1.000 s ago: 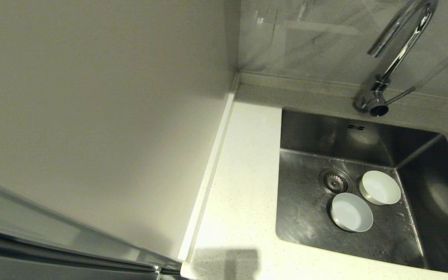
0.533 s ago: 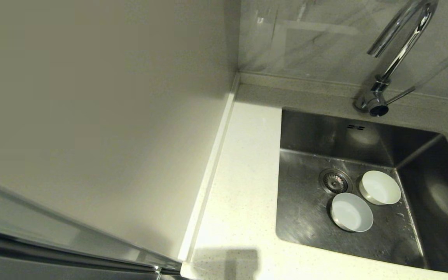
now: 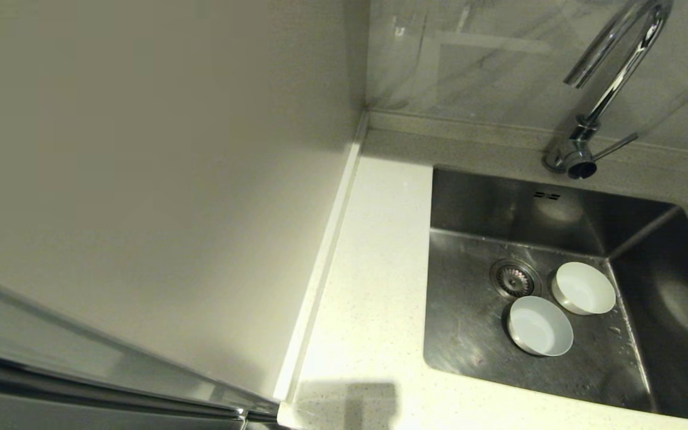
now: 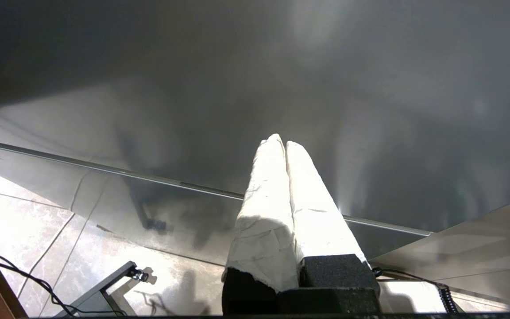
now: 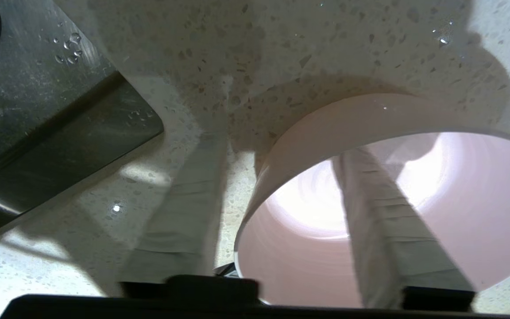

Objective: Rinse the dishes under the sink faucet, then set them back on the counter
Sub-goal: Put a bowl into the sink

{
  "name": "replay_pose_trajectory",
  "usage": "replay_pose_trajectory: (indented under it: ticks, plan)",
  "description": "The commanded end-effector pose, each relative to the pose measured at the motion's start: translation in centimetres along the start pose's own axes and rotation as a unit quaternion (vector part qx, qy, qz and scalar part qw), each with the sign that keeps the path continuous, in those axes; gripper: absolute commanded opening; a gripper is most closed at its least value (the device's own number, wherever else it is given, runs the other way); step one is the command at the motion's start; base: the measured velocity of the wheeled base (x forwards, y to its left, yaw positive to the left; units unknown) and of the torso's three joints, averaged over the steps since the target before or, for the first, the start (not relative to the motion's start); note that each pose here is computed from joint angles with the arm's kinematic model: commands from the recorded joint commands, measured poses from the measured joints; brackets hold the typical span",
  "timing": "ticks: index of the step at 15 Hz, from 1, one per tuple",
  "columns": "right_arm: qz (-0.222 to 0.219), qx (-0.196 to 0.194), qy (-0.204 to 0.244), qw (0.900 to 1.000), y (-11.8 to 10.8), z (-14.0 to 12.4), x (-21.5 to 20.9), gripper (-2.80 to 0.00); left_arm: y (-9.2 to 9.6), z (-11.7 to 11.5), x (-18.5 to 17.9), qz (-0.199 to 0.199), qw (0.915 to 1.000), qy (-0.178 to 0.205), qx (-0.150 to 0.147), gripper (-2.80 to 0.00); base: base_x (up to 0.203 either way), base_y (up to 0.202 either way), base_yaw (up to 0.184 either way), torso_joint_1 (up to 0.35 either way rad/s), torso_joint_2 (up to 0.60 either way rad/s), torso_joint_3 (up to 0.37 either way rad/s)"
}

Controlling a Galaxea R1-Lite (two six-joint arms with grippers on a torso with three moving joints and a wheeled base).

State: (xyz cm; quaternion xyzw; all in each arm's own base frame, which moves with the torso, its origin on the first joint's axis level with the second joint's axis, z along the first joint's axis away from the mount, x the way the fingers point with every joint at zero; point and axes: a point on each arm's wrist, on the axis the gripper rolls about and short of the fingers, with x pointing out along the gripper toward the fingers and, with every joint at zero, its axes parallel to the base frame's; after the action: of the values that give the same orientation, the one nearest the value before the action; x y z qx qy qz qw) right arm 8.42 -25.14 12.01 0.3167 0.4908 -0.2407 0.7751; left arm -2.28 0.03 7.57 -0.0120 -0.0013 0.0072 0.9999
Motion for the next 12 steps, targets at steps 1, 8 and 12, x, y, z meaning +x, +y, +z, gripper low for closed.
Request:
replay_pose_trajectory:
  ticks: [1,8,12]
  plan:
    - [0.001,0.000,0.001,1.000,0.0,-0.1,0.0,-2.80,0.0,0.0,0.0,0.001,1.0000,-0.002,0.000,-2.80,0.000,0.000,0.000,0.000,0.00,0.000]
    - [-0.001,0.000,-0.002,1.000,0.2,-0.4,-0.3,-2.80,0.0,0.0,0.0,0.000,1.0000,-0.002,0.000,-2.80,0.000,0.000,0.000,0.000,0.00,0.000]
    - [-0.005,-0.004,-0.013,1.000,0.8,-0.9,-1.2,-2.80,0.0,0.0,0.0,0.001,1.0000,-0.002,0.000,-2.80,0.000,0.000,0.000,0.000,0.00,0.000]
